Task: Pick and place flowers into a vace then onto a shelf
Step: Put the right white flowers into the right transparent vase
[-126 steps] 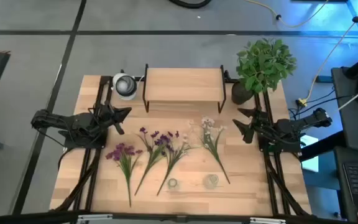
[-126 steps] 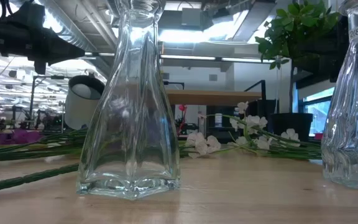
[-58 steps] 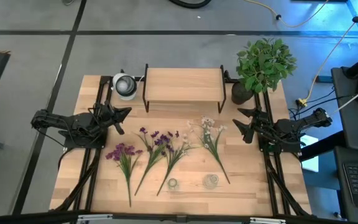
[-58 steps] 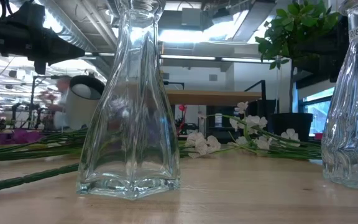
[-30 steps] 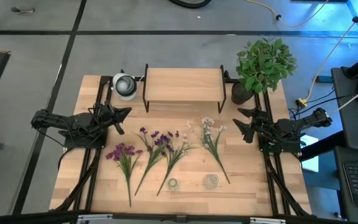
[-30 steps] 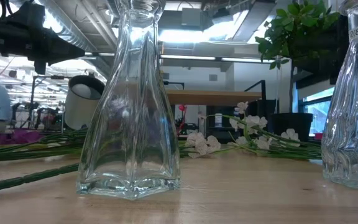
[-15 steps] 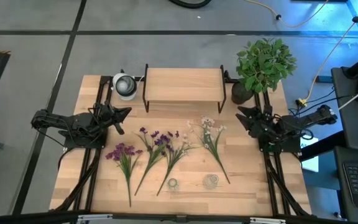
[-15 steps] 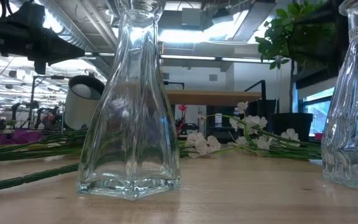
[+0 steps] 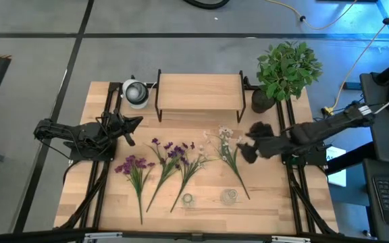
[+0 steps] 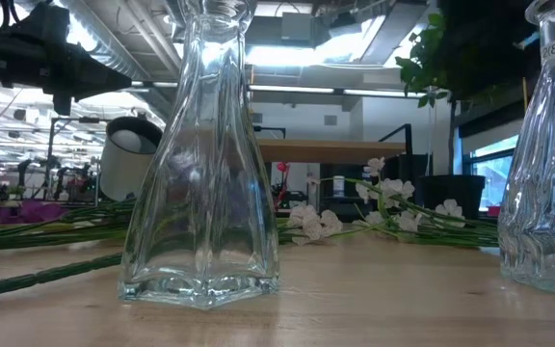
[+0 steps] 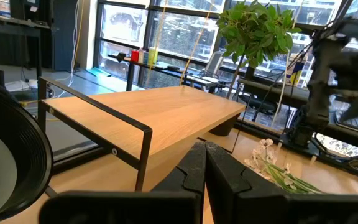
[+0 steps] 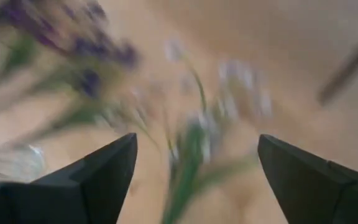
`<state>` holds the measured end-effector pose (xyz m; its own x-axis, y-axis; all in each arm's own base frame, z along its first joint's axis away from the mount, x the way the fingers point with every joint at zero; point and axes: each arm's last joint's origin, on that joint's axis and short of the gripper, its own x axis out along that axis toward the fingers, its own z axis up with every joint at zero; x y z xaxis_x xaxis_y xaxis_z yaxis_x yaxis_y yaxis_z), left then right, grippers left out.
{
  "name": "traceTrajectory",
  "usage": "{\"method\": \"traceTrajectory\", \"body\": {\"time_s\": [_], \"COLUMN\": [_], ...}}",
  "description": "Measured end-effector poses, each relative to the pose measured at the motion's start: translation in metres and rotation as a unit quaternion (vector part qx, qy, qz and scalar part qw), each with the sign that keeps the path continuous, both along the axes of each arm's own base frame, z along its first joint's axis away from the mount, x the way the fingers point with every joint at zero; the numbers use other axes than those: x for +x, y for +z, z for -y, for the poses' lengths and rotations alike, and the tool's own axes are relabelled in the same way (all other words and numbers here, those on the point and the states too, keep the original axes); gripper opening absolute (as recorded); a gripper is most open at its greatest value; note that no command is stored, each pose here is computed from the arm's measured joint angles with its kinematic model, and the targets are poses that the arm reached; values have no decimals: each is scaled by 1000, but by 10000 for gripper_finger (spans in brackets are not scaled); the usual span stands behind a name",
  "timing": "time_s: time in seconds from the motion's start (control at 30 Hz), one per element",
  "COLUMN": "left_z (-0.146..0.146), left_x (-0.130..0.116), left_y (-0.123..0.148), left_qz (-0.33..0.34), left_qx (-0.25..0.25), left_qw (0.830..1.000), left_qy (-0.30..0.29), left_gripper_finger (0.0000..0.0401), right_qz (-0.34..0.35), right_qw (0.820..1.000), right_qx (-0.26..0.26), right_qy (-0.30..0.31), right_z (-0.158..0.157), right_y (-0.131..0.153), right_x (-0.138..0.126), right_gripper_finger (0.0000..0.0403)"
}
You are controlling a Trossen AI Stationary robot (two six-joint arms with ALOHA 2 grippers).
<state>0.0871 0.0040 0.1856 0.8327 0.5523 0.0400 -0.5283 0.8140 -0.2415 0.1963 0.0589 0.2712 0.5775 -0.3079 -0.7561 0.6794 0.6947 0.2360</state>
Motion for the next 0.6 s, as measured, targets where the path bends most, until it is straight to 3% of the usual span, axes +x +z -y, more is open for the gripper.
{"method": "traceTrajectory", "body": {"time_s": [0.17,0.6], "left_z": [0,0], "left_x": [0,0], "left_y": [0,0], "left_qz": [0,0], "left_qx": [0,0], "left_qw": [1000,1000], "left_qy": [0,0], "left_gripper_finger": [4,4], "right_qz": [-130,-252], "right_qw": [990,964], "right_qx": [36,58], "right_qy": [-42,-57], "right_z": [-14,-32], "right_y": [-22,-88], "right_x": [28,68], "right_gripper_finger": [335,335]}}
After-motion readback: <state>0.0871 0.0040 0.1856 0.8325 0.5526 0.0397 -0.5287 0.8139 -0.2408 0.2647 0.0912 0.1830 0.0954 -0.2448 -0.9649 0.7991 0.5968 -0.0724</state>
